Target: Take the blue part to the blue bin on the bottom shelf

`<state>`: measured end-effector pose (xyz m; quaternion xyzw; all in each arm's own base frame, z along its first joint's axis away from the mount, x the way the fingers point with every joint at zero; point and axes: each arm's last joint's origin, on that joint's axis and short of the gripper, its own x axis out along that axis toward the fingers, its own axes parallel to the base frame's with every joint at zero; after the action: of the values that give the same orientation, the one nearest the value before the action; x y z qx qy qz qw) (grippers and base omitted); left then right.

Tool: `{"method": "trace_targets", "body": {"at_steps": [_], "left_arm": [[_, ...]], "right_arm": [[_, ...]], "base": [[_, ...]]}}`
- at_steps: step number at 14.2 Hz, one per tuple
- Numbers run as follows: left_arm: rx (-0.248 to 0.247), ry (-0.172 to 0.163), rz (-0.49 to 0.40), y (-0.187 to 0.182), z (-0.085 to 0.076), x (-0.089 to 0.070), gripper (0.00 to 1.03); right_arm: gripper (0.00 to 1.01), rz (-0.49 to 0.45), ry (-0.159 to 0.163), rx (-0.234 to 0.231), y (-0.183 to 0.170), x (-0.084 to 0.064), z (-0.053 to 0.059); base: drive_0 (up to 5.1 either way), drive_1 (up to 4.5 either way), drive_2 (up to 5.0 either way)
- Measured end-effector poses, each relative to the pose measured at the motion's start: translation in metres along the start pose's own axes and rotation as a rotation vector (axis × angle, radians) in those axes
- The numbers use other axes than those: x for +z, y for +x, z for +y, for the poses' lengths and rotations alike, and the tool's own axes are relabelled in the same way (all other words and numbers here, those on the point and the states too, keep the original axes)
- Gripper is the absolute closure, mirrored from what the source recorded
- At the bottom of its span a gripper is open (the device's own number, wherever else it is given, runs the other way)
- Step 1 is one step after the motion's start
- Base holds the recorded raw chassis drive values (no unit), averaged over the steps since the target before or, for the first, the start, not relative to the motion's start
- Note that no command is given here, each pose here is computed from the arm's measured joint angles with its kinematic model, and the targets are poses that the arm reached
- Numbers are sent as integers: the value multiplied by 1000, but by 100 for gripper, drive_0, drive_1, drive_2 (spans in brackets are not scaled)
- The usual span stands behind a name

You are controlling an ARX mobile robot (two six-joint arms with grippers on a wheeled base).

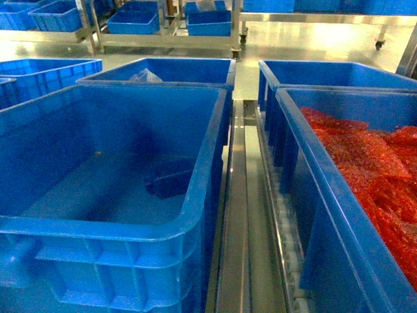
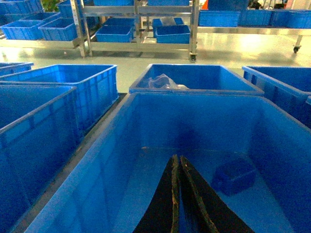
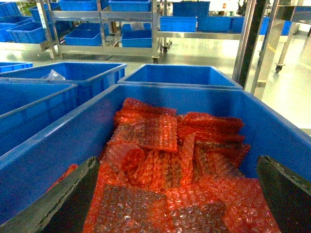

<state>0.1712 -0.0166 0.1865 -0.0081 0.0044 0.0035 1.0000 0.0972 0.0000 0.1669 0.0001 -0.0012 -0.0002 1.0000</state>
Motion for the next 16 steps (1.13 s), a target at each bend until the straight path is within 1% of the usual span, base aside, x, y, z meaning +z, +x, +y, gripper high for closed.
{"method": "trace_targets", "body": {"at_steps": [3, 4, 5, 6, 7, 8, 12, 16], "left_arm": [[-5, 0, 0, -14, 6, -6, 101], [-16, 0, 3, -19, 13, -8, 101], [14, -1, 2, -23, 18, -10, 101], [-1, -1, 1, -27, 17, -12, 101], [-10, -1, -19, -31, 17, -14, 101], [-8, -1, 3, -34, 17, -22, 101], [-8, -1, -14, -48, 17, -17, 101], [-8, -1, -20, -51, 17, -17, 101]], "right_arm": [[3, 0, 0, 0, 0, 0, 0], [3, 0, 0, 0, 0, 0, 0], [3, 0, 0, 0, 0, 0, 0], [3, -1, 0, 0, 0, 0, 0], [3, 0, 0, 0, 0, 0, 0], [3, 0, 0, 0, 0, 0, 0], [3, 0, 0, 0, 0, 0, 0], [3, 0, 0, 0, 0, 0, 0]], "base": [[0, 0, 0], [0, 0, 0], [0, 0, 0], [0, 0, 0], [0, 0, 0], [0, 0, 0], [0, 0, 0], [0, 0, 0]]}}
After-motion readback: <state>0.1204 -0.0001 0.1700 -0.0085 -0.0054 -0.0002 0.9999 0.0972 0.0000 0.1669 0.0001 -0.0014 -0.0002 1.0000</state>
